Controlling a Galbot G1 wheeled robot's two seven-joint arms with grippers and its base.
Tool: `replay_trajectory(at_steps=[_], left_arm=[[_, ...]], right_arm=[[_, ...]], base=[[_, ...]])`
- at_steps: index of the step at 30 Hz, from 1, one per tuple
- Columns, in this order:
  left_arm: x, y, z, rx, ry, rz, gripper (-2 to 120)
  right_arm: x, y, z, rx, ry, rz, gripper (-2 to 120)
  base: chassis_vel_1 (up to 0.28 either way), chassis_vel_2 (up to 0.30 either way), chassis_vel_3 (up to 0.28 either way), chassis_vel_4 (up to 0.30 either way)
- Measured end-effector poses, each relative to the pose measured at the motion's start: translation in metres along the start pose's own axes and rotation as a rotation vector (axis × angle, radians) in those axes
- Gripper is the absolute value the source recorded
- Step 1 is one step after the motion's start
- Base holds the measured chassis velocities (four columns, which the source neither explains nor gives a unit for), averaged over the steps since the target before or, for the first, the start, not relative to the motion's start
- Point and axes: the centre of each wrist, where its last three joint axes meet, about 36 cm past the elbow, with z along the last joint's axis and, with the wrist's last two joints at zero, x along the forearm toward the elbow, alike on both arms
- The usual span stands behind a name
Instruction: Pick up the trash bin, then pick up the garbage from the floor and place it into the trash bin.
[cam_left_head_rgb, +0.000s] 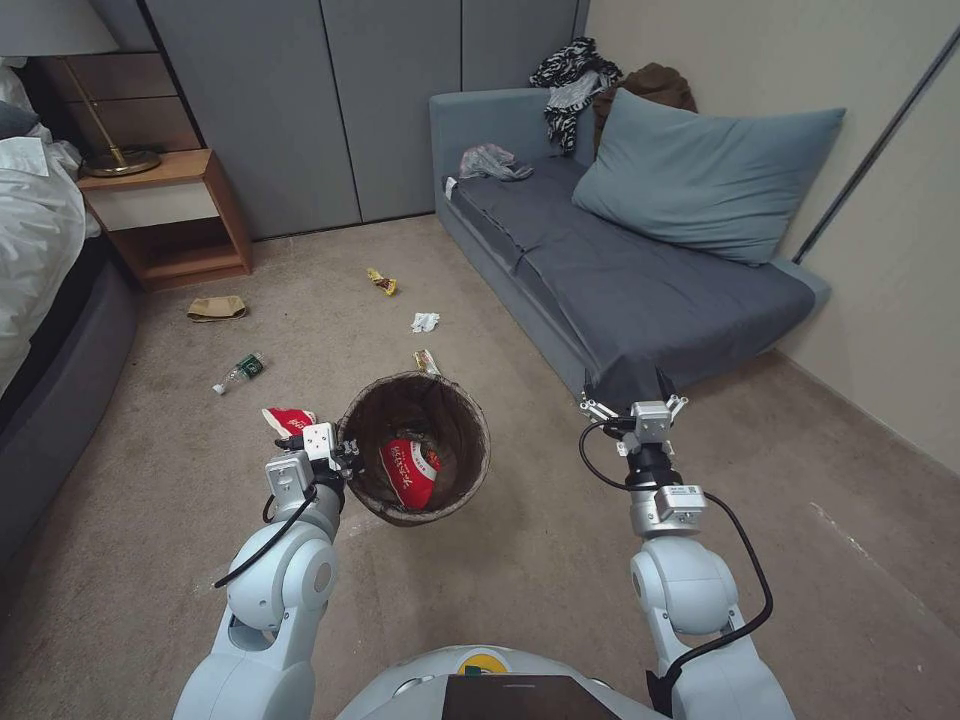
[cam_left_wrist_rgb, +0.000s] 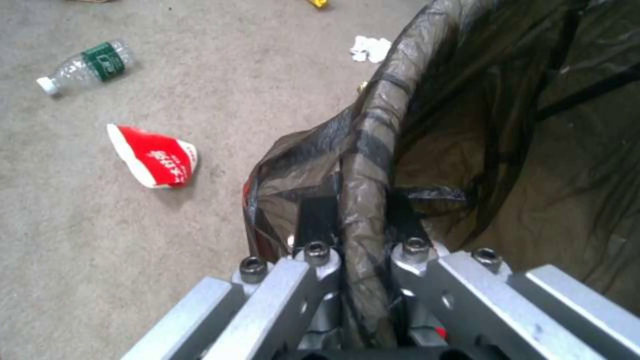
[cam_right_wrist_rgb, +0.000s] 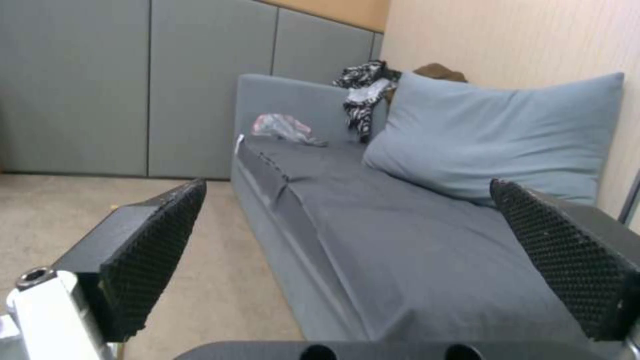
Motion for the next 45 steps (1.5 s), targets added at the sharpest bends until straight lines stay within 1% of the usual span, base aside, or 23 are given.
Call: replay_trajectory(at_steps=[45], left_arm=[[0.0037, -0.0004, -0.0022, 0.008, -0.001, 0.008, 3]], right_arm=[[0.0007, -0.0001, -0.0046, -0.001, -0.006, -0.001, 100]], base=[[0.003, 0.003, 0.003, 0.003]])
